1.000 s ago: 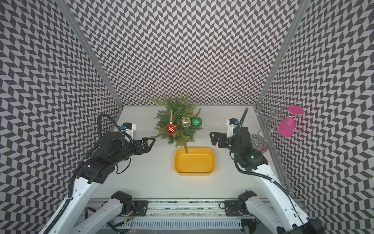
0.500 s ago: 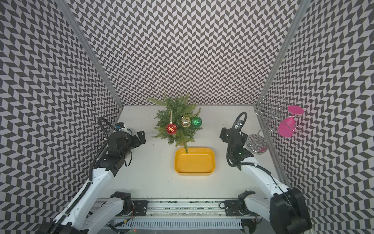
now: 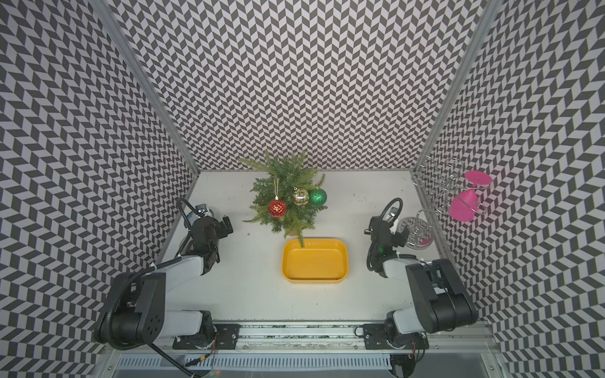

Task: Decorate the small christmas tree with ornaments
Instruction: Reset both arms

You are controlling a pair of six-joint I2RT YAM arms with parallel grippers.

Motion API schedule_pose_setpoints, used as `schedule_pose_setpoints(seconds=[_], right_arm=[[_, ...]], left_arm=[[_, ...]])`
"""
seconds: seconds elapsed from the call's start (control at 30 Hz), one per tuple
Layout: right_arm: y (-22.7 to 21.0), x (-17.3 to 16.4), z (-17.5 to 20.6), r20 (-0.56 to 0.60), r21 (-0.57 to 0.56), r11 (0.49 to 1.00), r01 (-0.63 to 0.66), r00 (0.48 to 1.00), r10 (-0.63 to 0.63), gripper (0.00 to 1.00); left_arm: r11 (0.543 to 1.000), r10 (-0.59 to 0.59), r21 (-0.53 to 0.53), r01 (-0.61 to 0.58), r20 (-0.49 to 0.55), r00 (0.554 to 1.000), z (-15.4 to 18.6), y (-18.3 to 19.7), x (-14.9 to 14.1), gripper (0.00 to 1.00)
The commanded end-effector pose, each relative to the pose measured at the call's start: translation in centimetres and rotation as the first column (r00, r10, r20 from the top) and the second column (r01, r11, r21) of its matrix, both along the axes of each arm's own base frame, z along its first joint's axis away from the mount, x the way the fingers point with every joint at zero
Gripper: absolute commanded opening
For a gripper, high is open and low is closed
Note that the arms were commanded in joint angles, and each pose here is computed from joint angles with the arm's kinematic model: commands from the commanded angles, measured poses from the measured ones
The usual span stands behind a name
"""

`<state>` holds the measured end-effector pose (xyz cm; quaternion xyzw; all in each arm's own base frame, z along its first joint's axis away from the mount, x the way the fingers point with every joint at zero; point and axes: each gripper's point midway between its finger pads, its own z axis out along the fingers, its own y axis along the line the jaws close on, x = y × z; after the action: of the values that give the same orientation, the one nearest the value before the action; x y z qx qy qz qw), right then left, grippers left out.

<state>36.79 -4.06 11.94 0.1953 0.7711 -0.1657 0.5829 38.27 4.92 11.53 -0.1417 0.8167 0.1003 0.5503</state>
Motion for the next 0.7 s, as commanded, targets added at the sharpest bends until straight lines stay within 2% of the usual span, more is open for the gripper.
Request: schedule_pose_setpoints(seconds=[0.0, 0.13, 0.23, 0.3, 0.37, 0.4, 0.47, 0.5, 0.57, 0.67], right_arm=[[1.0, 0.9, 4.5, 0.205, -0.024, 0.997, -0.074, 0.976, 0.077, 0.99], [1.8, -0.8, 5.3, 0.326, -0.083, 0.985, -0.151, 0.930, 0.170, 0.99], [2.3, -0.9, 4.8, 0.310, -0.084, 0.977, -0.198, 0.926, 0.214, 0.99], [3.2, -0.3, 3.6, 0.262, -0.070, 0.952, -0.297, 0.916, 0.305, 0.99], [2.7, -0.4, 3.8, 0.311, -0.082, 0.954, -0.289, 0.902, 0.300, 0.99], [2.7, -0.4, 4.1, 0.323, -0.089, 0.954, -0.288, 0.897, 0.301, 0.99], [3.0, 0.8, 3.4, 0.244, -0.064, 0.950, -0.305, 0.919, 0.311, 0.99], [3.0, 0.9, 3.4, 0.242, -0.062, 0.950, -0.307, 0.919, 0.312, 0.99], [3.0, 0.6, 4.4, 0.308, -0.081, 0.952, -0.297, 0.900, 0.307, 0.99], [2.9, 0.2, 3.6, 0.280, -0.073, 0.953, -0.295, 0.911, 0.304, 0.99]], left_arm=[[0.999, -0.040, 0.017, 0.038, 0.175, 0.984, 2.7, -0.3, 1.0, 0.99], [0.994, -0.105, 0.029, 0.101, 0.246, 0.964, 3.7, -1.4, 1.2, 0.99], [0.984, -0.175, 0.069, 0.162, 0.316, 0.933, 3.5, -2.5, 0.4, 1.00], [0.970, -0.241, 0.118, 0.212, 0.367, 0.898, 3.8, -3.7, -0.5, 0.99], [0.971, -0.238, 0.096, 0.219, 0.302, 0.923, 2.8, -3.7, 0.2, 1.00], [0.971, -0.239, 0.089, 0.222, 0.305, 0.922, 3.0, -3.7, 0.3, 1.00], [0.971, -0.236, 0.110, 0.211, 0.341, 0.910, 3.4, -3.7, -0.2, 1.00], [0.971, -0.237, 0.106, 0.214, 0.325, 0.915, 3.2, -3.7, -0.1, 1.00], [0.972, -0.233, 0.098, 0.213, 0.314, 0.920, 3.1, -3.7, 0.0, 1.00], [0.973, -0.226, 0.129, 0.193, 0.331, 0.916, 3.4, -4.0, -0.5, 1.00]])
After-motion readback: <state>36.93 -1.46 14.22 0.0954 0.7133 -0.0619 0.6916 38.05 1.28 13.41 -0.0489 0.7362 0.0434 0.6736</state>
